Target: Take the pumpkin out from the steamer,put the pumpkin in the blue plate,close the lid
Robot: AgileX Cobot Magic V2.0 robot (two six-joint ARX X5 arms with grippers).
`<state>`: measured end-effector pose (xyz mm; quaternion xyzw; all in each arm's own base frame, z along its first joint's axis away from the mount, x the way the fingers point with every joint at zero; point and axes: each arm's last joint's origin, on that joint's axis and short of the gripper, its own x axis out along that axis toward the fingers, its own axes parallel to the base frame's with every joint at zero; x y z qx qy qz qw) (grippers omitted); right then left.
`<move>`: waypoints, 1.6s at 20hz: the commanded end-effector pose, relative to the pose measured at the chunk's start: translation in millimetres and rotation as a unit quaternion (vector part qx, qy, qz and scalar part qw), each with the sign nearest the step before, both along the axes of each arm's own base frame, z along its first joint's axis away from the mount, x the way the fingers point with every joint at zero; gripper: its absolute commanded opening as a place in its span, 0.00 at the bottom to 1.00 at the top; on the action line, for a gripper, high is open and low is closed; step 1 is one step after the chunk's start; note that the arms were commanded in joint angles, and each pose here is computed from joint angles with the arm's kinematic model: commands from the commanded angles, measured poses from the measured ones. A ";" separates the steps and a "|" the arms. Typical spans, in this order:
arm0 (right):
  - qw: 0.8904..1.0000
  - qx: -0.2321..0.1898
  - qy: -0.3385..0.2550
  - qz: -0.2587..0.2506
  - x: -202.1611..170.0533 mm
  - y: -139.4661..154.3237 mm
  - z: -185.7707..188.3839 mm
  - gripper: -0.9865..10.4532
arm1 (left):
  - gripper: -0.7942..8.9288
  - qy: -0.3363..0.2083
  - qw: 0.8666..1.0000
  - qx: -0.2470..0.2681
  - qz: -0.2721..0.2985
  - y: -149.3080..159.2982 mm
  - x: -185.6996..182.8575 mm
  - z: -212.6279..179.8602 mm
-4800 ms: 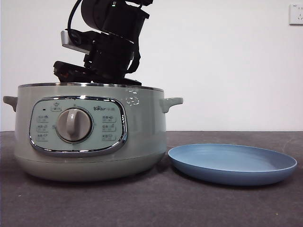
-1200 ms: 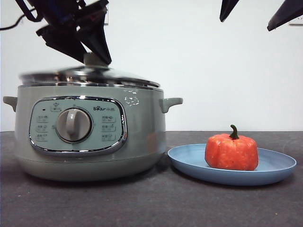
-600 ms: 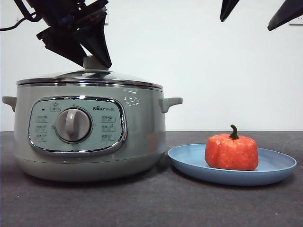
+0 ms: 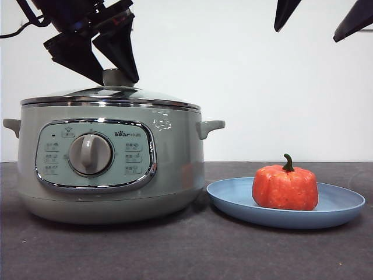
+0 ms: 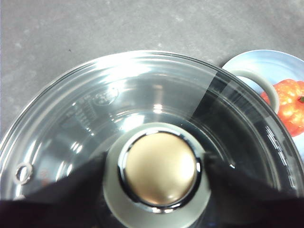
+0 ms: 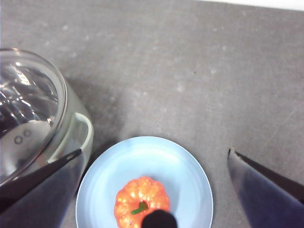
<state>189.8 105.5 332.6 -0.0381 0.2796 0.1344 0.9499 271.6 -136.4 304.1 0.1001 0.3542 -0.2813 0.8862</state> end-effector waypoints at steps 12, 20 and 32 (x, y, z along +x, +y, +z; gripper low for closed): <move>0.997 0.008 0.005 0.074 -26.0 -10.5 7.1 0.08 | 0.07 -0.016 1.000 -0.010 0.004 40.6 -82.0 53.6; 0.982 0.085 -0.149 0.073 -80.6 -43.0 -35.1 0.08 | 0.07 -0.185 0.979 -0.056 0.056 87.7 -171.1 31.9; 0.978 0.092 -0.184 0.016 -96.2 -56.3 -39.7 0.09 | 0.08 -0.154 0.980 -0.090 0.083 99.8 -196.3 2.9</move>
